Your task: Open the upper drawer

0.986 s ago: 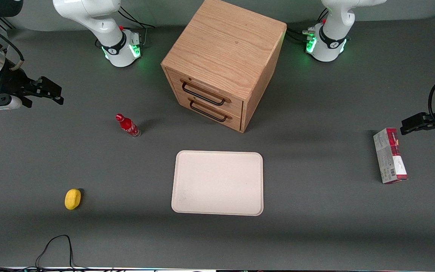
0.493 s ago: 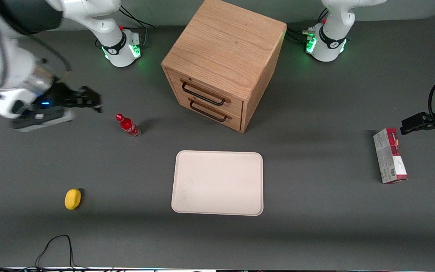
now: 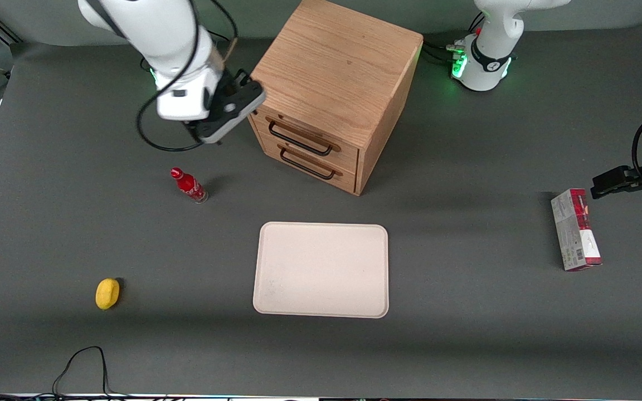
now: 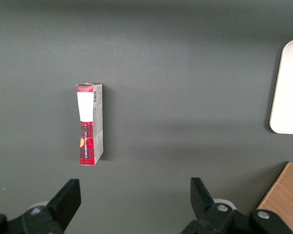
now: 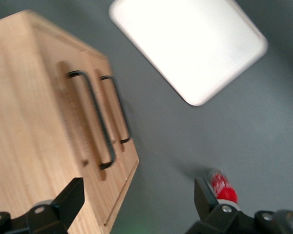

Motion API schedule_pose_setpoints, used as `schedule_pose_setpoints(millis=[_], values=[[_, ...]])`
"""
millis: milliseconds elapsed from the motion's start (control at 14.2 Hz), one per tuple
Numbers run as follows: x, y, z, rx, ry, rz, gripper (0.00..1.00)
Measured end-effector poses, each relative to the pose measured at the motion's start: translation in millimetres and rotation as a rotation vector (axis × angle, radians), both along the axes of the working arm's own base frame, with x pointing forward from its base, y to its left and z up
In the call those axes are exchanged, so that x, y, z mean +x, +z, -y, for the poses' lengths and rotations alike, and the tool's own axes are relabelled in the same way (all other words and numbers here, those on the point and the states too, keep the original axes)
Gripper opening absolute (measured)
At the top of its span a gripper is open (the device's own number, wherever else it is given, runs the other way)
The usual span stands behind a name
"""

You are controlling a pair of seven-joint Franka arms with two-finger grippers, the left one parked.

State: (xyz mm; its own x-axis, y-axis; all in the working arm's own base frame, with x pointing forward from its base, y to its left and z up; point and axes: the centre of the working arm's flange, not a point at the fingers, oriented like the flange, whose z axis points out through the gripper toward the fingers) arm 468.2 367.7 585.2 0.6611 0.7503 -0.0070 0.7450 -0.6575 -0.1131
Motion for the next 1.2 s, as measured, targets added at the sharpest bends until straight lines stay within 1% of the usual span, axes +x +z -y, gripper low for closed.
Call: schedule_pose_setpoints(millis=[70, 282, 352, 493, 634, 915, 1197], values=[[-2, -8, -11, 0.016, 0.054, -0.024, 1.0], [10, -52, -24, 0.066, 0.142, -0.134, 1.0], [17, -70, -26, 0.077, 0.159, -0.164, 1.0], [27, -103, -34, 0.099, 0.182, -0.205, 1.0], [28, -125, -44, 0.115, 0.189, -0.221, 1.0], [21, -151, -53, 0.126, 0.199, -0.212, 1.0], [20, -163, -50, 0.134, 0.258, -0.208, 1.0]])
